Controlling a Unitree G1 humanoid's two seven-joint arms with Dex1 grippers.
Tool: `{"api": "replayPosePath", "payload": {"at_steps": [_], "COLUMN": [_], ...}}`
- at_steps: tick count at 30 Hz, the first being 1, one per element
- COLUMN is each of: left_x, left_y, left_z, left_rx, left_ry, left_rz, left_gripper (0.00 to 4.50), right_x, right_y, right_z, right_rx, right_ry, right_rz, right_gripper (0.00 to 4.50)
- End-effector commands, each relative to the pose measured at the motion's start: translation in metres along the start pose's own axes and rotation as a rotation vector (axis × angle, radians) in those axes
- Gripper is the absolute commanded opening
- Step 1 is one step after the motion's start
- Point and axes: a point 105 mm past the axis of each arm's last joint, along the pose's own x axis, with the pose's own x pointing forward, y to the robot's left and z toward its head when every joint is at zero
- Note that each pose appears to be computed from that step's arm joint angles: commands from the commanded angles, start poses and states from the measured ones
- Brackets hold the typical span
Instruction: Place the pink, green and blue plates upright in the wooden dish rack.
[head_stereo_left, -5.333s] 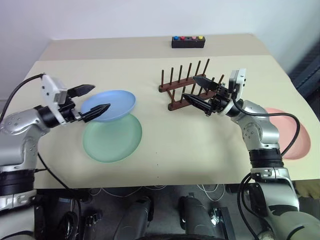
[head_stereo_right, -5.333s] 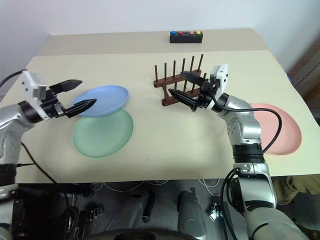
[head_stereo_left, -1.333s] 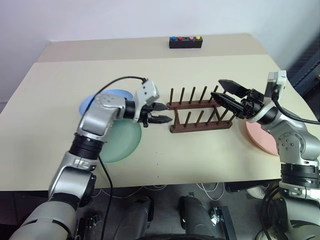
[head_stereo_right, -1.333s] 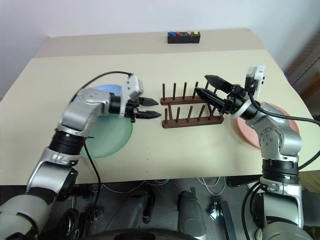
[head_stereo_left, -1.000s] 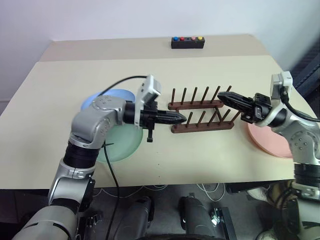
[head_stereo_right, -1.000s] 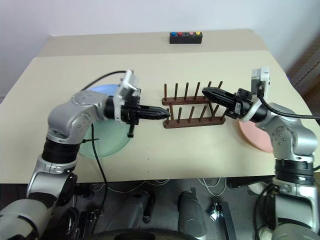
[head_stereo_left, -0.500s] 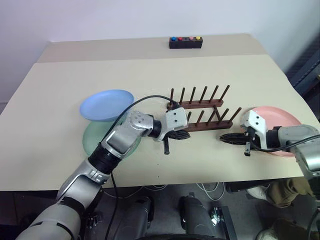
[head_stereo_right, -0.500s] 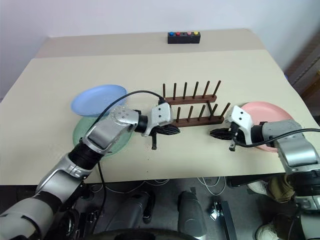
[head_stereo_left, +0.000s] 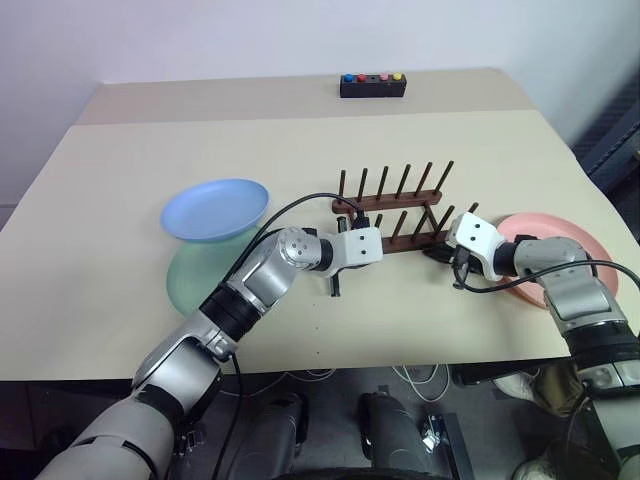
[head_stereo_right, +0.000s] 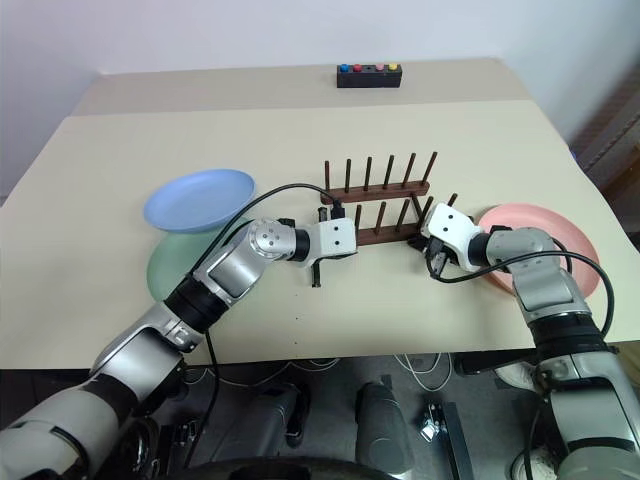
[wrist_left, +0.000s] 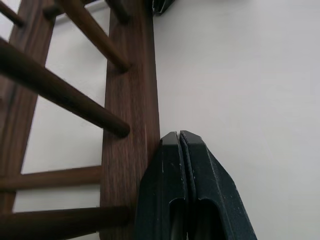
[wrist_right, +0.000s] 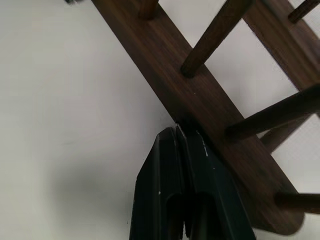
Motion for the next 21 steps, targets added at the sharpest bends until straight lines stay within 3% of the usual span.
{"api": "replayPosePath", "payload": {"at_steps": [1, 10, 21], "left_x": [-0.003, -0.018, -0.023], "left_y": [0.024, 0.07, 0.084], "left_z": [-0.009, -0.031, -0.041], "left_rx": [0.001, 0.007, -0.012], "left_ry": [0.026, 0.096, 0.11], "left_rz": [0.098, 0.254, 0.289], "left_gripper": [0.0, 0.0, 0.0], "right_x": [0.009, 0.032, 0.053], "right_y": [-0.019, -0.037, -0.051], "right_z": [0.019, 0.037, 0.047], "right_rx": [-0.079, -0.162, -0.213], "right_ry": [-0.056, -0.099, -0.091], "right_rz": [-0.093, -0.193, -0.256], "right_gripper": [0.02, 0.02, 0.02]}}
